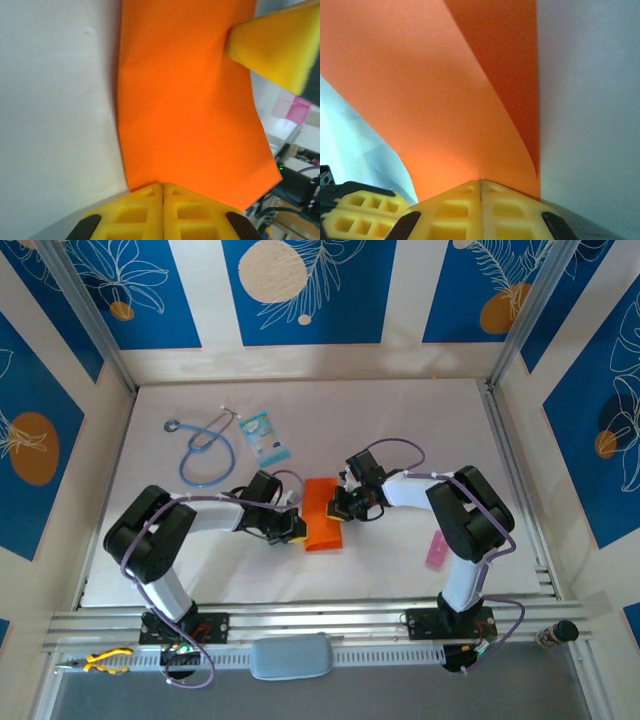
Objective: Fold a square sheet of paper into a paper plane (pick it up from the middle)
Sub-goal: First fold the square sheet of paper in half at the center of the table.
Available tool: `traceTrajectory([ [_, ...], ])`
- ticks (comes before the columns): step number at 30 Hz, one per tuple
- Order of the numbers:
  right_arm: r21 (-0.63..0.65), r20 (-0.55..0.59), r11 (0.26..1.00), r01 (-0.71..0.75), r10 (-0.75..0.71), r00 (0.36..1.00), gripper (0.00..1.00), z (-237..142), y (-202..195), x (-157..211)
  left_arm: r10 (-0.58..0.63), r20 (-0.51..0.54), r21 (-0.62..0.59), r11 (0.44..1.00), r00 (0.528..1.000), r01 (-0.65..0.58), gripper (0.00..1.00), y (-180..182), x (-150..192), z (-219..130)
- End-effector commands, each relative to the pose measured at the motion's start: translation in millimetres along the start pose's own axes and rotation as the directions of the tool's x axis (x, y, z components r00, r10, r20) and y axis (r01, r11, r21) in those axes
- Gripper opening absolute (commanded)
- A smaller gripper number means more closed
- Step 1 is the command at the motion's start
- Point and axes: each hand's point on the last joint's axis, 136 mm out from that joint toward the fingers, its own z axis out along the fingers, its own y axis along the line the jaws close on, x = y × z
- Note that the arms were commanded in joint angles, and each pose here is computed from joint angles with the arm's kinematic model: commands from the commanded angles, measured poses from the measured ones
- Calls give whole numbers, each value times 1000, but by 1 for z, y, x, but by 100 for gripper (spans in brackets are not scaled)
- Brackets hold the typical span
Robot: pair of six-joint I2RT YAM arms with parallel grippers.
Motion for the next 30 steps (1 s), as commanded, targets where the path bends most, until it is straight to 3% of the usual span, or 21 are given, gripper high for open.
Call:
traceTrajectory([
  [1, 182, -32, 979, -91, 99, 995, 0, 5, -51, 22, 4, 14, 89, 996, 1000, -5, 10, -27, -1, -7],
  [7, 186, -34, 978, -94, 102, 994, 0, 6, -51, 23, -36, -13, 133, 990, 999, 38, 10, -25, 0, 5],
  [19, 212, -31, 972, -104, 113, 993, 0, 6, -57, 27, -39, -137, -28, 999, 990, 35, 8, 25, 45, 14],
  [30, 221, -34, 969, -106, 116, 993, 0, 6, -59, 28, -1, -170, -52, 999, 985, -8, 8, 33, 63, 10],
])
